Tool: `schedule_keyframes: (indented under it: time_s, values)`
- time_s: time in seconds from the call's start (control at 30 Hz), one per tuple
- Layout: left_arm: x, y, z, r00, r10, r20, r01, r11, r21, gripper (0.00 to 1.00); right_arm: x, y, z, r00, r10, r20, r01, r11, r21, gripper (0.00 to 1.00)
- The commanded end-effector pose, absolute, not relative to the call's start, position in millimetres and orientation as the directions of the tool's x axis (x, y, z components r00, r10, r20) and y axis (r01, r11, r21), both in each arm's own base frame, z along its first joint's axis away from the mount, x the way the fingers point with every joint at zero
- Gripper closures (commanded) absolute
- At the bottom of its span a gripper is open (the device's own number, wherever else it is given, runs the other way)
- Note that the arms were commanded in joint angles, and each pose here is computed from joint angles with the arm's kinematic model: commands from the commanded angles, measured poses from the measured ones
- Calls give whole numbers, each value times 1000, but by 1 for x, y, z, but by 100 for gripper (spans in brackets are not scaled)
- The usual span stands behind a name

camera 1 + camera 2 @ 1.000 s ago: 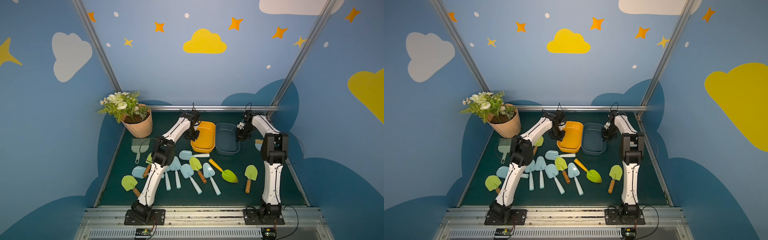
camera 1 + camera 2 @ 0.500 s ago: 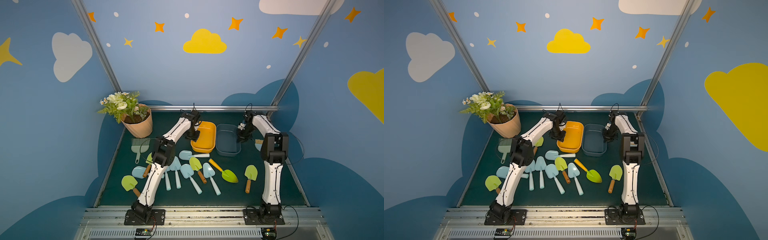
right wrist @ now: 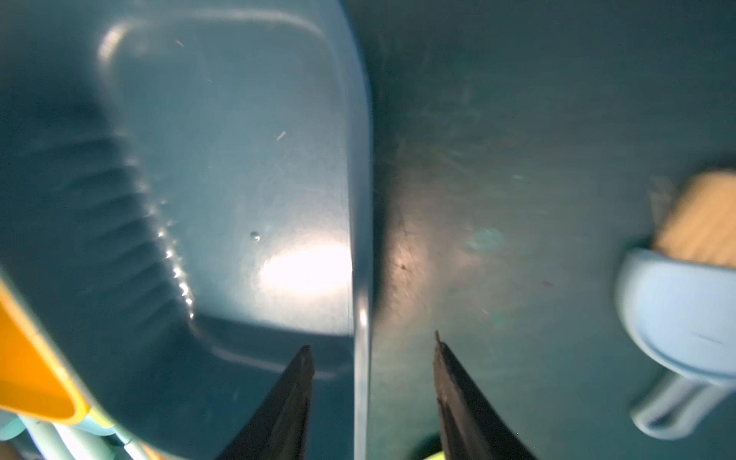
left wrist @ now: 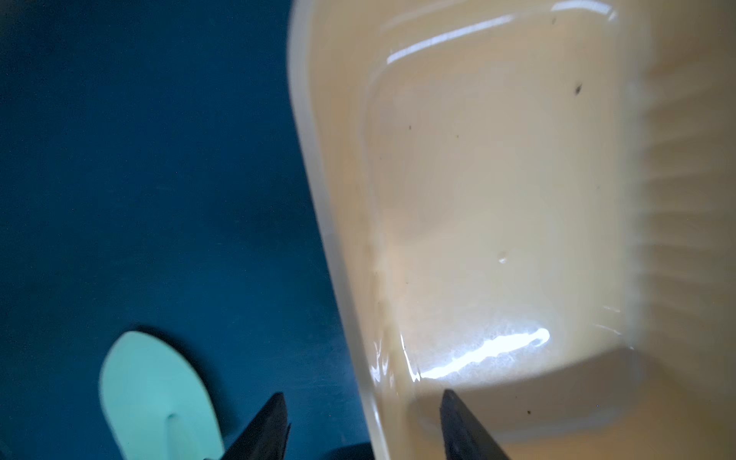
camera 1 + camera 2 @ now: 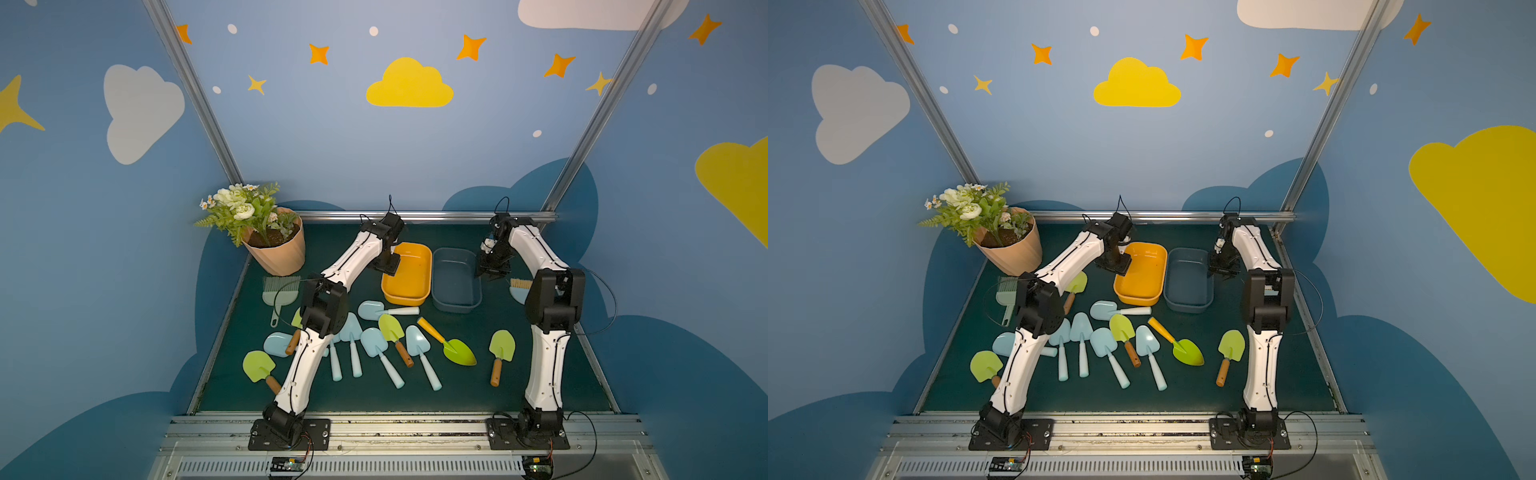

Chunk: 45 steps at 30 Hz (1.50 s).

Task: Sort the small shovels by color and place them into the storage box
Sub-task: Adjust the storage box at the center of the board, then pick up the shovel from the center of the board.

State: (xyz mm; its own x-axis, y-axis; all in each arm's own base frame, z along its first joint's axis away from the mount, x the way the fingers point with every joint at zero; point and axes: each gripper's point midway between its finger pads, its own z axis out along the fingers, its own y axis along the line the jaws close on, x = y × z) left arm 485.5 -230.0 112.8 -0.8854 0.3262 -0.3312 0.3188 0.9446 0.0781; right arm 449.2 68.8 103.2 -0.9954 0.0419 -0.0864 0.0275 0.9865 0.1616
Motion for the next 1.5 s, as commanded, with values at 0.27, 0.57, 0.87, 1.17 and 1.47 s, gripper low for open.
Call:
schedule_keyframes:
  time_s: [0.27,0.57,0.87,1.17,1.47]
  values:
    - [448,-193,270,-740,152,-655,166,985,41,47,405,62,242,-926,147,-347,98,983,153,43]
    - [330,-117,260,-805,-60,-591,-77,997,4,50,322,122,264,-944,56,-325,-30,967,253,44]
    - [220,-69,193,-909,-237,-344,-274,960,63,50,263,156,240,-968,-23,-251,-93,958,273,43]
    - [173,-81,130,-941,-300,-157,-306,952,15,48,234,167,234,-970,-73,-234,-139,950,279,43]
    - [154,-100,88,-959,-279,-52,-276,960,-53,46,226,166,229,-971,-104,-217,-160,952,261,43]
